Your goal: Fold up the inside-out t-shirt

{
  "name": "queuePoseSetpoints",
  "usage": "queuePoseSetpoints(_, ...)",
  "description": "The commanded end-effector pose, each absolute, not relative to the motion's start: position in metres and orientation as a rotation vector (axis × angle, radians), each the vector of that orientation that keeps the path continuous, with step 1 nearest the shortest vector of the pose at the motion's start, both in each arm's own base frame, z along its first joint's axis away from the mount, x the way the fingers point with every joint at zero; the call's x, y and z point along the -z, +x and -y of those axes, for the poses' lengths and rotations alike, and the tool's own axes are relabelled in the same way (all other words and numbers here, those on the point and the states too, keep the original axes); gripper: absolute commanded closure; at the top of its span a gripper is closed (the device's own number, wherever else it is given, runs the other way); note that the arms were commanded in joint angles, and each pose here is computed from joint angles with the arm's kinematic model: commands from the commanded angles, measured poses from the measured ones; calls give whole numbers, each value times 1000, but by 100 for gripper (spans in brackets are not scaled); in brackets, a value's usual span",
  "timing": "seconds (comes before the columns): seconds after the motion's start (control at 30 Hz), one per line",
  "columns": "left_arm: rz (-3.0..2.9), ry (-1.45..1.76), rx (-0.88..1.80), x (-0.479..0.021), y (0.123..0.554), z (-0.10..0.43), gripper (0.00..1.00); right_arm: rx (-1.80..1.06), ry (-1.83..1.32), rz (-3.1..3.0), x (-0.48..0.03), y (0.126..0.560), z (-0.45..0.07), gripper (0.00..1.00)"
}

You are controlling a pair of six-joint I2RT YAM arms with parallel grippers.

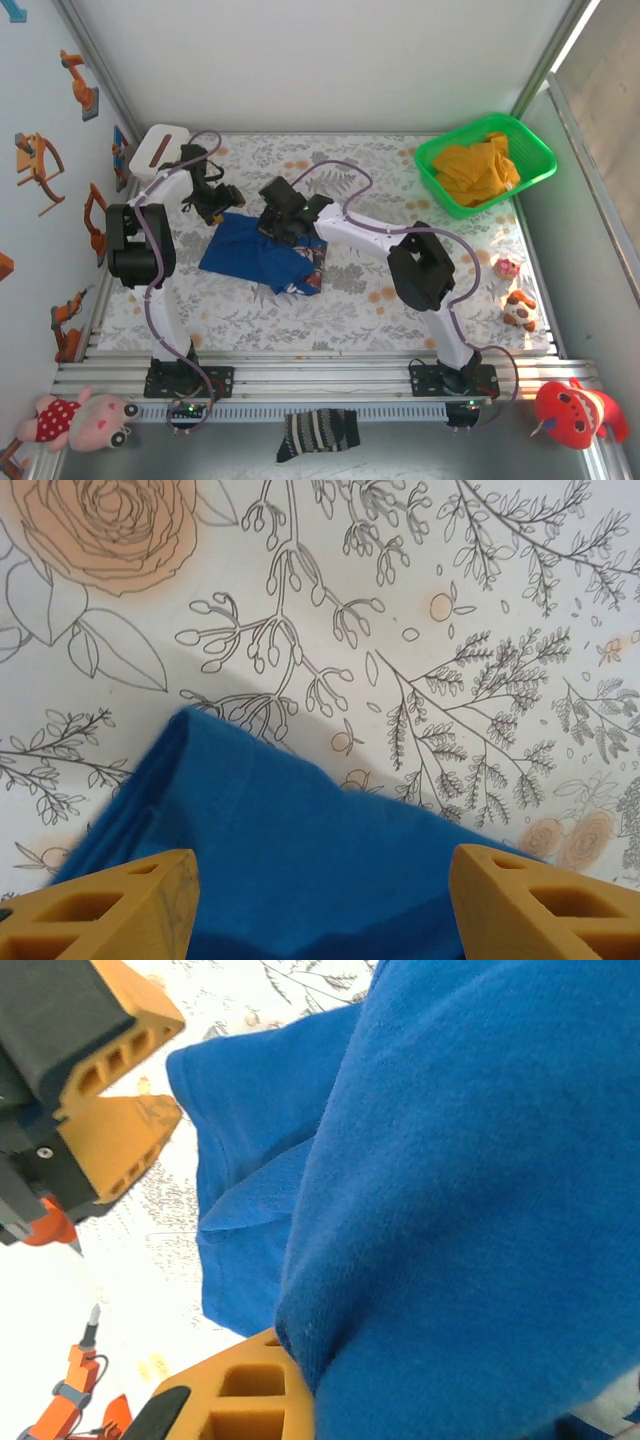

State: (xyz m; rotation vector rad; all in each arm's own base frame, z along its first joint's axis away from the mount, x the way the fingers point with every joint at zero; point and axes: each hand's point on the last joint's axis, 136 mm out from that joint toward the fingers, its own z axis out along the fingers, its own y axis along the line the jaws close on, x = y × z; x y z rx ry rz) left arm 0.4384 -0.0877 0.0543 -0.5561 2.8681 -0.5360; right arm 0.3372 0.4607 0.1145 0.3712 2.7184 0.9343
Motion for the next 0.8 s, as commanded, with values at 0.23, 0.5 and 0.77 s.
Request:
queuePoseSetpoints(0.23,-2986,-658,527,-22,382,86,34,-1032,409,-2543,-170,367,-464,100)
queuePoseSetpoints(0.5,-3018,-673,489,-7,365,87,34,-1079,423,-2506,-177,380,-472,100)
queuePoseSetpoints(0.77,-2990,-678,480,-21,378,81,33,-1150,400,-2602,-132,379,-502,62)
